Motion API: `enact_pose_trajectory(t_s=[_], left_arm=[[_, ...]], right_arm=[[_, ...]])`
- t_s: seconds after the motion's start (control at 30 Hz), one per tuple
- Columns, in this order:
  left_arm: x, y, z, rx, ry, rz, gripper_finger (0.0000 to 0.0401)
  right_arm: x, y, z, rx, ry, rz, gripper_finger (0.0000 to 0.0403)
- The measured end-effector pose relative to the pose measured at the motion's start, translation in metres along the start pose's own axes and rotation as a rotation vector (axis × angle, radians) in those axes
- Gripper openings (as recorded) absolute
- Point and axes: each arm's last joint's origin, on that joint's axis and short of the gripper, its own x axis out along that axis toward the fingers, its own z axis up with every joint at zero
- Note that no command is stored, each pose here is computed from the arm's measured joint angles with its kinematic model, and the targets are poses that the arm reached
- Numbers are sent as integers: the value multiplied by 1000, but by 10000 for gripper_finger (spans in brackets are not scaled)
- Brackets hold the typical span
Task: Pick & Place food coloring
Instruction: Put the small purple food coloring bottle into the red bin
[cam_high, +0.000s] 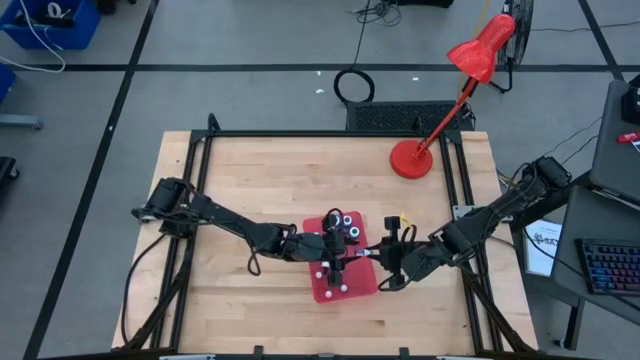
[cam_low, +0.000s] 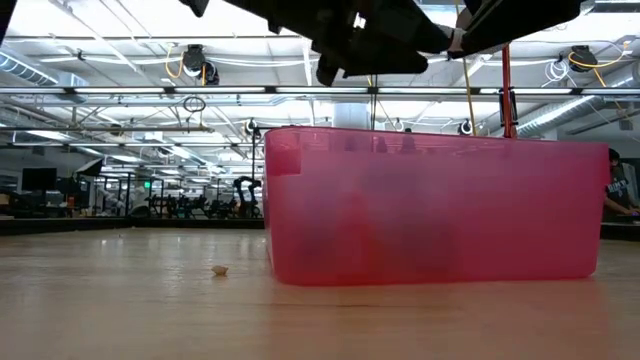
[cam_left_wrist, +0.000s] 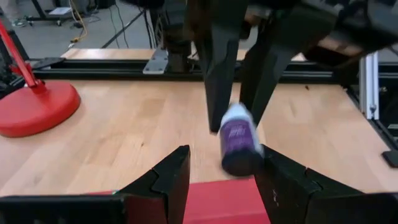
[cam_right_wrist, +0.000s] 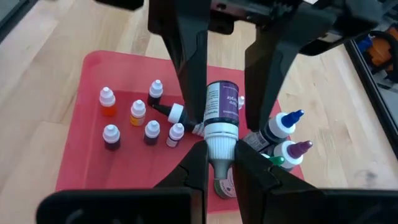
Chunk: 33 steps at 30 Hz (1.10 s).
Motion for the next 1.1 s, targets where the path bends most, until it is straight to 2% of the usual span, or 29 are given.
enact_pose_trajectory(t_s=[0.37, 0.6, 0.87, 1.1], left_arm=[[0, 2, 2, -8, -9, -16, 175], [0, 1, 1, -16, 2, -62, 175], [2, 6, -3, -102, 59, -78, 175], [2, 8, -1, -102, 46, -73, 174]], right_arm=[[6, 4, -3, -23, 26, -1, 36], [6, 4, -3, -24, 27, 7, 36], [6, 4, -2, -21, 21, 5, 36], [6, 4, -2, -19, 17, 1, 36]])
